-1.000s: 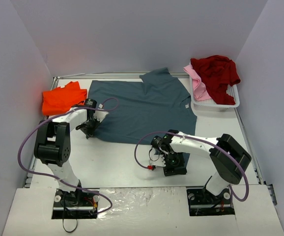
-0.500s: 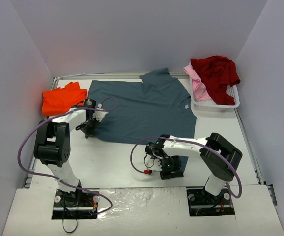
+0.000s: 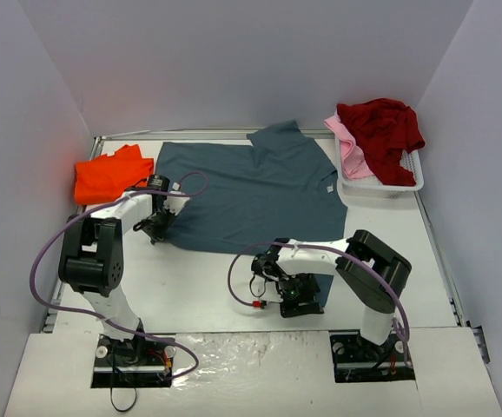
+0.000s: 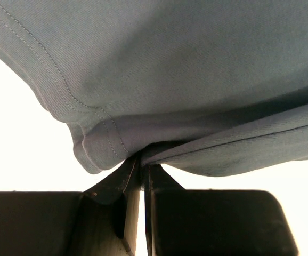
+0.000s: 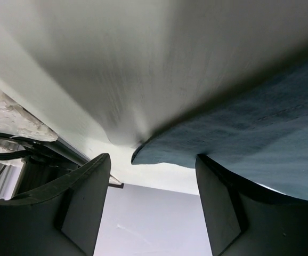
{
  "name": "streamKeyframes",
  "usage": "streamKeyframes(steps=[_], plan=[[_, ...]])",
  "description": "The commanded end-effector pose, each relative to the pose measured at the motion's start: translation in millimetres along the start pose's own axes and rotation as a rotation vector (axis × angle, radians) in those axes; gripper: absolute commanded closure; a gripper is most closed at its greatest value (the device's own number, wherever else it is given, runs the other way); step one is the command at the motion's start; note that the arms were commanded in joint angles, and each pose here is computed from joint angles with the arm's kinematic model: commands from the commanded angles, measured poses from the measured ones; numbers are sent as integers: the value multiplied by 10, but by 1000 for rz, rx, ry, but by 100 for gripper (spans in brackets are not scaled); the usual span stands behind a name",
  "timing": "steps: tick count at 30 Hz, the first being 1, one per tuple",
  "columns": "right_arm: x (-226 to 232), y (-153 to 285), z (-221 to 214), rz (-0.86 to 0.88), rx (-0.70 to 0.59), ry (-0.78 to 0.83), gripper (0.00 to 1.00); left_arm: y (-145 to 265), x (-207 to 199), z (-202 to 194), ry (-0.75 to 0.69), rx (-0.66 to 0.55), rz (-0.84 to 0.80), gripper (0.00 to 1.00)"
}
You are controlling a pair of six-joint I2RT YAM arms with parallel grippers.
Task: Fold and stack the t-shirts
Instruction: Grap the side of the flattened tshirt closest away from the robot with both arms
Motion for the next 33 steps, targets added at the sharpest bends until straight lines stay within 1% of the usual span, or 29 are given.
streamKeyframes(steps=[1,10,18,22,26,27,30,31,32,33], plan=[[20,35,-64,19,68,-8,39,176,75,62,21,-55,32,98],[-25,-6,-39,30,102,-33,50,199,75,44,21,-73,38,98],[-17,-19,-35,34,113,-46,81,211,68,35,20,-79,39,98],[-28,-17,-26,29,111,-51,86,225,66,42,18,-84,39,98],[-37,-3,-29,21,112,-57,88,235,52,46,14,-87,39,98],[-56,22,-36,4,113,-60,91,244,48,50,13,-90,39,98],[-93,81,-31,-22,100,-71,94,261,48,60,16,-98,39,98],[-109,123,-13,-35,83,-79,93,266,46,59,15,-98,40,98],[-112,140,-3,-37,74,-81,87,267,43,56,15,-98,39,98],[-101,154,1,-34,66,-83,73,276,46,59,15,-101,41,98]])
Point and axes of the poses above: each gripper's point midway between its finger pads, its own y axis back along the fingers, its own x axis along the line the jaws close on, z = x × y, the point moved 3 cm from there along y, back along the fingers, and after that the axes turned 13 degrees about y, right-handed, at the moved point
